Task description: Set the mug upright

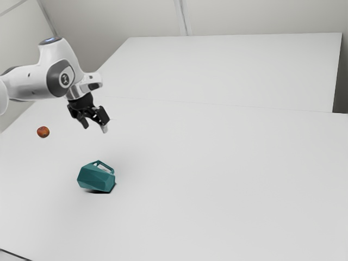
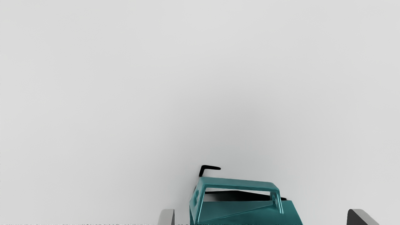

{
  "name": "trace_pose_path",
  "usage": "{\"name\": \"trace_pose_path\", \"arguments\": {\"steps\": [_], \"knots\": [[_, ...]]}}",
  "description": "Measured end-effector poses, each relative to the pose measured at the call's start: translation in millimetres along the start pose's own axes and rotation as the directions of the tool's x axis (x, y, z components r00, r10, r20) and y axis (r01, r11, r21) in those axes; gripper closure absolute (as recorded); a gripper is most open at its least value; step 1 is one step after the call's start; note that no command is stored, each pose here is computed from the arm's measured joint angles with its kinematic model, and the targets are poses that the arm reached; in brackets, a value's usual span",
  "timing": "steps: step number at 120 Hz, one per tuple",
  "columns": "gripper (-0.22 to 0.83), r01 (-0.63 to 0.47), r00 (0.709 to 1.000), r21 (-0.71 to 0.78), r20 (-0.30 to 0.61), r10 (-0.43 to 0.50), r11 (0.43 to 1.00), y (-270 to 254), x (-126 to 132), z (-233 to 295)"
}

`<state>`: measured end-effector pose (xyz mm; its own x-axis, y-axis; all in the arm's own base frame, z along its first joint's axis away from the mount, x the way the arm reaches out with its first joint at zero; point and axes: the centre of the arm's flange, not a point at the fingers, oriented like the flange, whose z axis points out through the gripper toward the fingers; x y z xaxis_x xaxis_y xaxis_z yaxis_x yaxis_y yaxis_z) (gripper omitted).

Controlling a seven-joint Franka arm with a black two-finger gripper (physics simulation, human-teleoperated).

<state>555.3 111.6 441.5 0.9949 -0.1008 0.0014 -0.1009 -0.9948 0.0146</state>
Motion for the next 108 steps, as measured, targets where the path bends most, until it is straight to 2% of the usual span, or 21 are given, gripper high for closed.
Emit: {"name": "trace_pose_path", "arguments": {"steps": [25, 46, 64, 75, 92, 108], "knots": [[0.0, 0.072, 0.997, -0.055, 0.002, -0.072, 0.996, -27, -13, 8], [0.0, 0.2, 0.979, -0.161, 0.066, -0.192, 0.966, -75, -59, 28], [0.0, 0.265, 0.963, -0.264, 0.117, -0.242, 0.927, -104, -89, 47], [0.0, 0.256, 0.965, -0.308, 0.142, -0.222, 0.916, -107, -90, 61], [0.0, 0.162, 0.98, -0.353, 0.169, -0.107, 0.922, -78, -64, 80], [0.0, 0.14, 0.982, -0.383, 0.174, -0.078, 0.913, -86, -65, 88]]}}
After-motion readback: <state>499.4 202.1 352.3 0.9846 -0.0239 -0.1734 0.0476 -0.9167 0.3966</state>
